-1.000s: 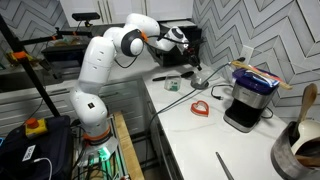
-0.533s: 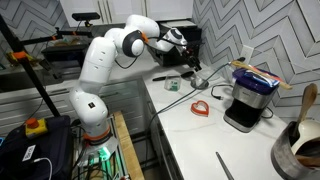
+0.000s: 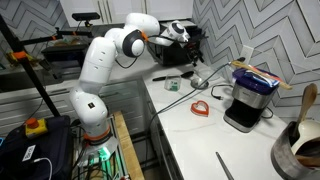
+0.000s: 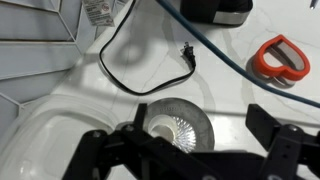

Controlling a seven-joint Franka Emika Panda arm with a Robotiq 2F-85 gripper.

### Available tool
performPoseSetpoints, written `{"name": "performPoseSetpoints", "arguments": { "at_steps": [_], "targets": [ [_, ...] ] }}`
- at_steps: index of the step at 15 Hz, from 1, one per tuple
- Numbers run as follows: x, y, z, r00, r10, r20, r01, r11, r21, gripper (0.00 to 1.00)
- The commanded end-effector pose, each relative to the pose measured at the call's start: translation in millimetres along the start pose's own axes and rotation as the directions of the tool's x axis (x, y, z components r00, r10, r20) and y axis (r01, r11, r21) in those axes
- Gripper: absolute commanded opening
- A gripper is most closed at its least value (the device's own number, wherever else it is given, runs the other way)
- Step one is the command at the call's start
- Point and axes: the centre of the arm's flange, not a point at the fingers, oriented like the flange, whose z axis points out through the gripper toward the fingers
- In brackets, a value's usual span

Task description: Pick up the measuring cup from the microwave top and put it on the metallic plate

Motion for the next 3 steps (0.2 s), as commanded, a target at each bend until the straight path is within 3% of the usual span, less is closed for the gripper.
{"name": "performPoseSetpoints", "arguments": {
  "at_steps": [1, 2, 3],
  "targets": [
    [-60.2, -12.5, -51.3, 0.981, 0.058, -0.186, -0.066, 0.997, -0.040, 1.00],
    [-76.9, -18.9, -68.2, 0.970, 0.064, -0.234, -0.081, 0.995, -0.062, 1.00],
    [-47.3, -4.8, -42.9, 0.988, 0.065, -0.141, -0.071, 0.997, -0.043, 1.00]
  ]
}}
